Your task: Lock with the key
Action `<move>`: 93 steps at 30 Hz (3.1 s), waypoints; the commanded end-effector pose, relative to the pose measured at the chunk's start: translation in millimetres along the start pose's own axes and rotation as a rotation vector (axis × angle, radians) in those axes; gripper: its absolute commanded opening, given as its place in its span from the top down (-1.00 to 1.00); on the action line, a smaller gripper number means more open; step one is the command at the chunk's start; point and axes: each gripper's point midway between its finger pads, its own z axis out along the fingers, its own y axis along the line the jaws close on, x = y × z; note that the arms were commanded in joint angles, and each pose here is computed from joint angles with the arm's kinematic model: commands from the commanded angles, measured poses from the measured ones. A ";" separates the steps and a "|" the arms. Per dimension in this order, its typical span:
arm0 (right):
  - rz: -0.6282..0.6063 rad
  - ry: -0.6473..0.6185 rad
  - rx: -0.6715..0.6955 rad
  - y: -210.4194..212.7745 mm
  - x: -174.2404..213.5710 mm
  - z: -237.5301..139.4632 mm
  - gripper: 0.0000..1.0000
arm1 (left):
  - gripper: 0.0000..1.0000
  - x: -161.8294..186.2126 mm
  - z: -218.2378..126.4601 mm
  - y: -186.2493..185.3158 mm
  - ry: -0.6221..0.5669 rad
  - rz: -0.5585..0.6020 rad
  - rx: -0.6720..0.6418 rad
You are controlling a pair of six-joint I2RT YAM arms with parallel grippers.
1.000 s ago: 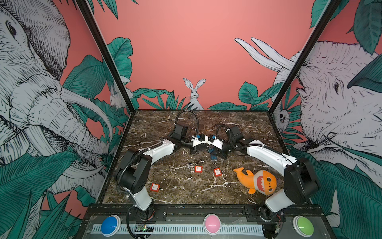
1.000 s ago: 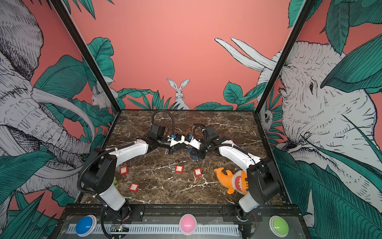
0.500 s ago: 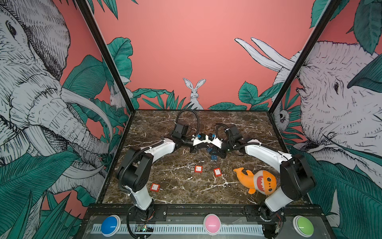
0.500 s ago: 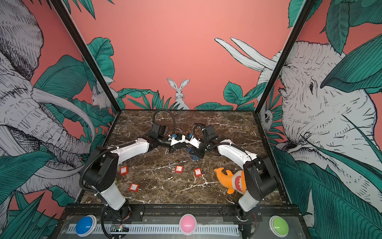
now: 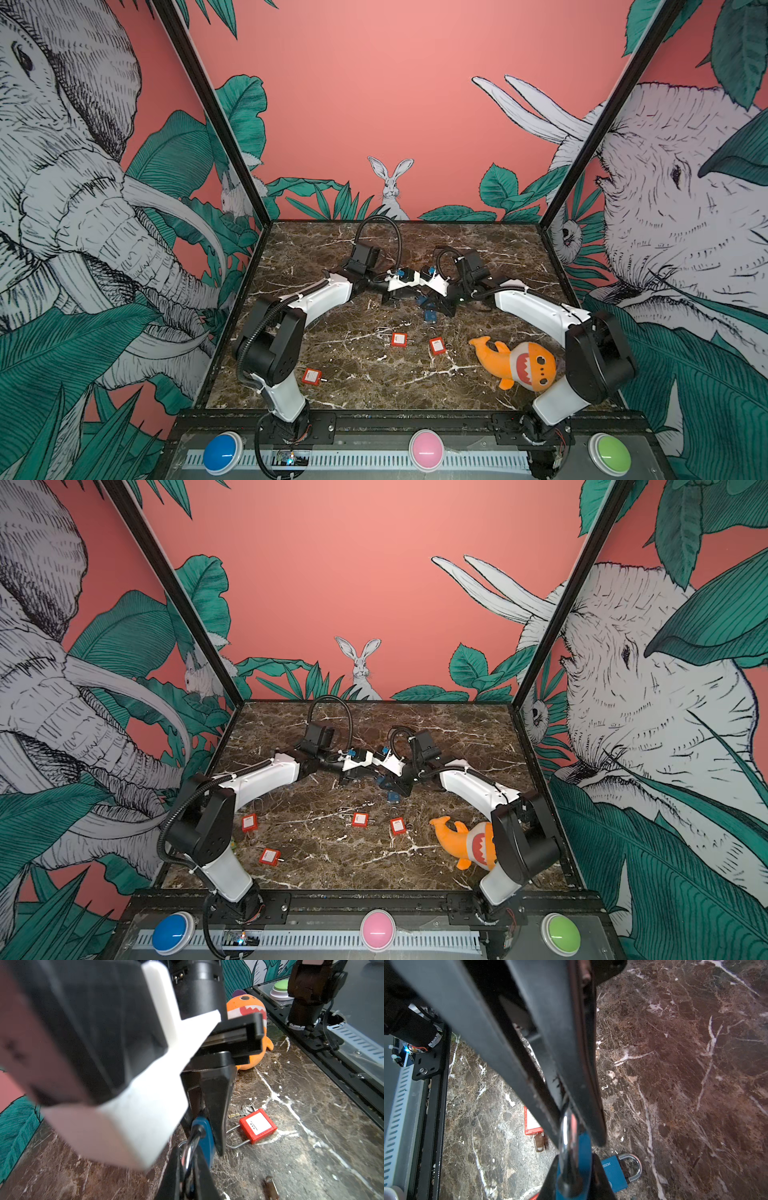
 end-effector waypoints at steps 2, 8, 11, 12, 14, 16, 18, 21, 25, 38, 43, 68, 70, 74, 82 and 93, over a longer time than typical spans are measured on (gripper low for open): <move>-0.383 -0.510 0.167 -12.0 -164.4 -92.2 1.00 | 1.00 5.3 22.1 -104.9 -0.072 -0.154 0.370; -0.425 -0.463 0.136 -9.2 -169.6 -94.8 1.00 | 1.00 14.8 21.5 -117.6 -0.015 -0.158 0.412; -0.447 -0.426 0.115 -7.8 -167.6 -93.8 1.00 | 1.00 16.7 21.1 -121.5 -0.011 -0.166 0.420; -0.450 -0.418 0.109 -7.3 -167.1 -93.5 1.00 | 1.00 17.0 21.2 -121.6 -0.007 -0.167 0.420; -0.456 -0.408 0.101 -7.5 -166.7 -93.6 1.00 | 1.00 20.3 21.3 -121.4 0.010 -0.167 0.418; -0.454 -0.417 0.094 -7.0 -169.2 -93.9 1.00 | 1.00 22.5 21.8 -120.2 0.028 -0.161 0.413; -0.454 -0.420 0.089 -7.0 -170.3 -93.3 1.00 | 1.00 23.3 22.8 -118.4 0.035 -0.165 0.408; -0.460 -0.411 0.092 -7.7 -168.5 -92.7 1.00 | 1.00 23.6 24.4 -119.5 0.040 -0.172 0.414; -0.457 -0.380 0.083 -4.6 -158.9 -90.1 1.00 | 1.00 20.3 25.1 -114.8 0.026 -0.179 0.385; -0.358 -0.285 0.049 8.3 -103.2 -72.8 1.00 | 1.00 -8.9 14.6 -80.1 -0.090 -0.196 0.271; -0.351 -0.246 0.048 11.0 -91.4 -71.6 0.83 | 1.00 -17.8 8.2 -66.6 -0.129 -0.197 0.228; -0.161 -0.187 0.083 30.9 -41.9 -87.6 -0.19 | 1.00 -51.7 -17.6 -10.0 -0.270 -0.143 -0.042; -0.149 -0.187 0.082 33.6 -39.1 -88.7 -0.19 | 1.00 -54.6 -19.3 -6.5 -0.288 -0.146 -0.058; -0.123 -0.162 0.089 31.5 -27.6 -83.5 -0.18 | 1.00 -61.9 -21.1 -1.6 -0.327 -0.147 -0.066; -0.108 -0.111 0.117 14.1 -15.5 -69.5 -0.18 | 1.00 -71.5 -24.0 -4.1 -0.351 -0.131 -0.037; -0.131 -0.124 0.072 6.6 -17.4 -56.7 0.22 | 1.00 -81.4 -26.0 -4.3 -0.370 -0.112 -0.022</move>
